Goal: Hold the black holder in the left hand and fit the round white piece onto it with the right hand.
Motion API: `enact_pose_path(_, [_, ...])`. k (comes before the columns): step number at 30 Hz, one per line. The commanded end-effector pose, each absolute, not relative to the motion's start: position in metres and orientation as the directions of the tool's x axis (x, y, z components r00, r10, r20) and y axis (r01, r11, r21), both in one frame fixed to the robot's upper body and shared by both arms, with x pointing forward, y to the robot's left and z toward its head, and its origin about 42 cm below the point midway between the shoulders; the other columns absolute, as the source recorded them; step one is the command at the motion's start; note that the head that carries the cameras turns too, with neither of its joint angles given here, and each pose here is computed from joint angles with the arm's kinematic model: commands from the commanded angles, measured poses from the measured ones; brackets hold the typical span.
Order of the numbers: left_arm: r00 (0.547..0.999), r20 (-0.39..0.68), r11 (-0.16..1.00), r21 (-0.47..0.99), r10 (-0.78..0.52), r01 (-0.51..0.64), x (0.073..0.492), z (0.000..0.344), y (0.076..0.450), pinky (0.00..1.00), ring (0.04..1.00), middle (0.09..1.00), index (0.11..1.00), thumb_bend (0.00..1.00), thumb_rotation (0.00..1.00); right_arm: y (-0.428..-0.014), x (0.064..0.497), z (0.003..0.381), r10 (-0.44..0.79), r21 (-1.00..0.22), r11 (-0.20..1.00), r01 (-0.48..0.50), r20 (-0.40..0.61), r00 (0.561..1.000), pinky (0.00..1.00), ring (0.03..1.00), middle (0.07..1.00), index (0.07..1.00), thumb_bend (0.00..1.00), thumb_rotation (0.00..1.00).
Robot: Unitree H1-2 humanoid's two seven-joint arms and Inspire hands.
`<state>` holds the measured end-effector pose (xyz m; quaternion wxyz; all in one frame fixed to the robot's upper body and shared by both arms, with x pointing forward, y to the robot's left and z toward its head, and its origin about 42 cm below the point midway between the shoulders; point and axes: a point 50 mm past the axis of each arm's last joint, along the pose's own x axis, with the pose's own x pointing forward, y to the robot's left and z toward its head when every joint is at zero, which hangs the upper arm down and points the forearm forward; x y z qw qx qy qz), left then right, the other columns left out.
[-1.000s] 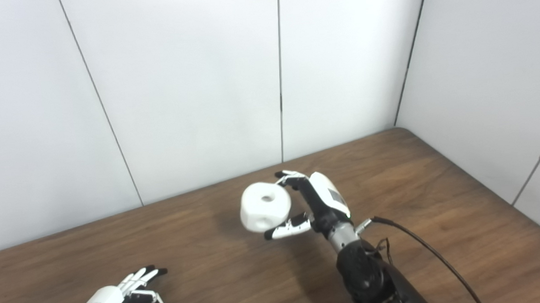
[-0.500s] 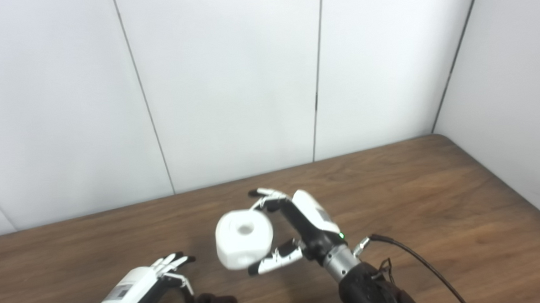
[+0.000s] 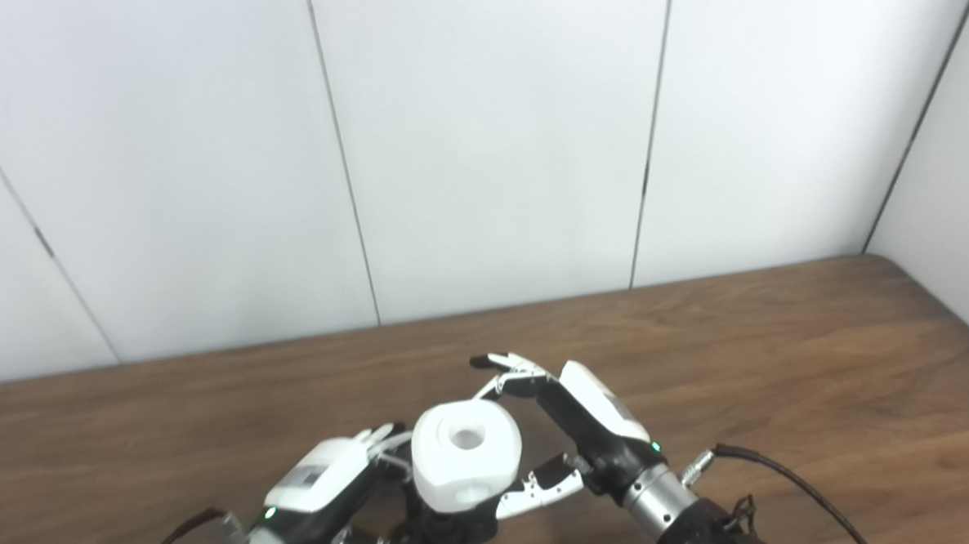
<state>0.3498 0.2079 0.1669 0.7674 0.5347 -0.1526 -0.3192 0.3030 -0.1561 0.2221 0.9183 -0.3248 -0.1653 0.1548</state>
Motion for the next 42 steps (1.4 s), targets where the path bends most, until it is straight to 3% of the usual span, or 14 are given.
enact_pose_path(1, [0.732,-0.07,0.211,0.935,-0.678,0.286,0.354,0.181,0.198,1.0,1.0,0.942,0.48,0.52,0.05,-0.151,0.301,0.241,0.419,-0.634,0.757,-0.16,0.283,0.863,0.82,0.941,0.896,0.48,0.51,0.13])
enact_pose_path(12, [0.735,-0.085,0.195,0.938,-0.673,0.287,0.349,0.189,0.191,1.0,1.0,0.952,0.481,0.52,0.05,-0.145,0.296,0.233,0.446,-0.628,0.752,-0.201,0.26,0.856,0.83,0.95,0.911,0.48,0.51,0.13])
enact_pose_path(22, [0.734,-0.091,0.201,0.933,-0.674,0.3,0.345,0.189,0.187,1.0,1.0,0.956,0.481,0.52,0.05,-0.138,0.306,0.201,0.391,-0.607,0.773,-0.184,0.226,0.892,0.83,0.967,0.918,0.48,0.51,0.13])
enact_pose_path(34, [0.739,-0.073,0.226,0.928,-0.67,0.297,0.342,0.188,0.187,1.0,1.0,0.946,0.48,0.52,0.05,-0.134,0.308,0.183,0.263,-0.606,0.794,-0.048,0.271,0.926,0.83,0.948,0.91,0.479,0.51,0.13])
enact_pose_path(42, [0.739,-0.069,0.238,0.923,-0.67,0.301,0.34,0.185,0.188,1.0,1.0,0.943,0.48,0.52,0.05,-0.137,0.305,0.185,0.229,-0.609,0.793,-0.009,0.284,0.931,0.79,0.934,0.908,0.479,0.51,0.13])
